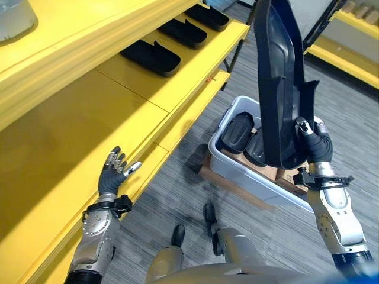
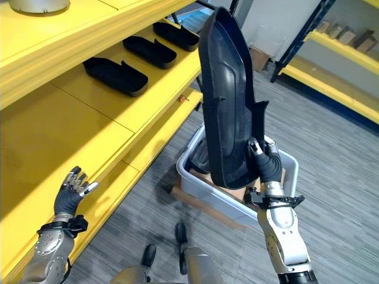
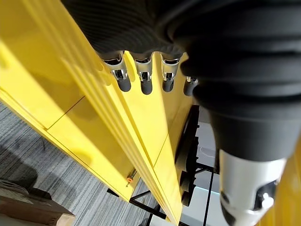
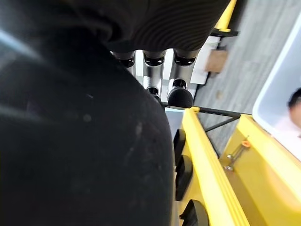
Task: Move parts from the plastic box to the shelf.
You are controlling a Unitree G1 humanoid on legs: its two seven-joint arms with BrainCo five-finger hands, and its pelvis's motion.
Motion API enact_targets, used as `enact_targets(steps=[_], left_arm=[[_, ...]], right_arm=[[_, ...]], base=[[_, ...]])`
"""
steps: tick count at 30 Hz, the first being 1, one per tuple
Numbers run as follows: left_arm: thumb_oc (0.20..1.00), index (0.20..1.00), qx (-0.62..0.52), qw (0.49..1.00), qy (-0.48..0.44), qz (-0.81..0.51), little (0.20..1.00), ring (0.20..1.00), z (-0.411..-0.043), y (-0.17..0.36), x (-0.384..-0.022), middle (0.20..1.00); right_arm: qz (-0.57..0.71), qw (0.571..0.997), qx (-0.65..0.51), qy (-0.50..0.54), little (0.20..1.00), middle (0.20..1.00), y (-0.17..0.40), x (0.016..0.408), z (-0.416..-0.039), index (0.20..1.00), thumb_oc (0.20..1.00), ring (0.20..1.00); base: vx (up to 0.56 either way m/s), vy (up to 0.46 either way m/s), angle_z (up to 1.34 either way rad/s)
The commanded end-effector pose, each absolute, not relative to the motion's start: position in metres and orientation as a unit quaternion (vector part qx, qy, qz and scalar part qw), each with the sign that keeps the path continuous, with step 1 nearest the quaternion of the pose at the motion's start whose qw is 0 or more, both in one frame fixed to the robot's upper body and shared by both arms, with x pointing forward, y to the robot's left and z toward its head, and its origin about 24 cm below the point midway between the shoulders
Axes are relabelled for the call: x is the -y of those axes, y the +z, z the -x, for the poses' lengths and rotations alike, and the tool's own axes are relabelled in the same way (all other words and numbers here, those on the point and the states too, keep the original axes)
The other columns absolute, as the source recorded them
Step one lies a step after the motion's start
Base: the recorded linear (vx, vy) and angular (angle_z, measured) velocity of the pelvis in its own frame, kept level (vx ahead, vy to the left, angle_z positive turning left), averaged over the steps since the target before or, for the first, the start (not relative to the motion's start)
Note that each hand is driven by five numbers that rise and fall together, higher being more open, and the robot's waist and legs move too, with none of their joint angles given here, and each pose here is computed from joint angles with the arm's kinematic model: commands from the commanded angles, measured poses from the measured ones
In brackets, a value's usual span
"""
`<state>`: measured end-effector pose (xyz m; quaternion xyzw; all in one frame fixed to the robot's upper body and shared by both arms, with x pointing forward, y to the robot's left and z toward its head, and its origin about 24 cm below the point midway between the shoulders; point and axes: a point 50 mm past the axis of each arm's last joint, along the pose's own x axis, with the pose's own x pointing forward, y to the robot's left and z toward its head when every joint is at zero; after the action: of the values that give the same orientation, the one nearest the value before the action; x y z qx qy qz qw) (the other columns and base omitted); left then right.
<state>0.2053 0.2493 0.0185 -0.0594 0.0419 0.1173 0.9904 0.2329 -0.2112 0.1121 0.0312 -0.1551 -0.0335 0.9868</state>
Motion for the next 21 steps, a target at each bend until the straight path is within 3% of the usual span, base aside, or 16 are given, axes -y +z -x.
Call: enact_targets(steps=[1,21], left_arm=[[1.0,1.0,0.046,0.993,0.094,0.056,1.0,1.0,-0.213,0.053,-0.248,1.0],[1.0,1.0,0.044,0.989,0.092,0.106,1.0,1.0,-0.217,0.05,-0.235,1.0]], right_arm=[[-0.054,0.957,0.284,-0.029,0.2,0.2,0.162,0.217,-0.233,0.2,0.2,0.2],[-0.074,0.954,0.285,-0.05,0.2,0.2,0.164,0.222,-0.244,0.2,0.2,0.2]], base=[[0.08,-0.128,1.07],[0.05,-0.102,0.32]])
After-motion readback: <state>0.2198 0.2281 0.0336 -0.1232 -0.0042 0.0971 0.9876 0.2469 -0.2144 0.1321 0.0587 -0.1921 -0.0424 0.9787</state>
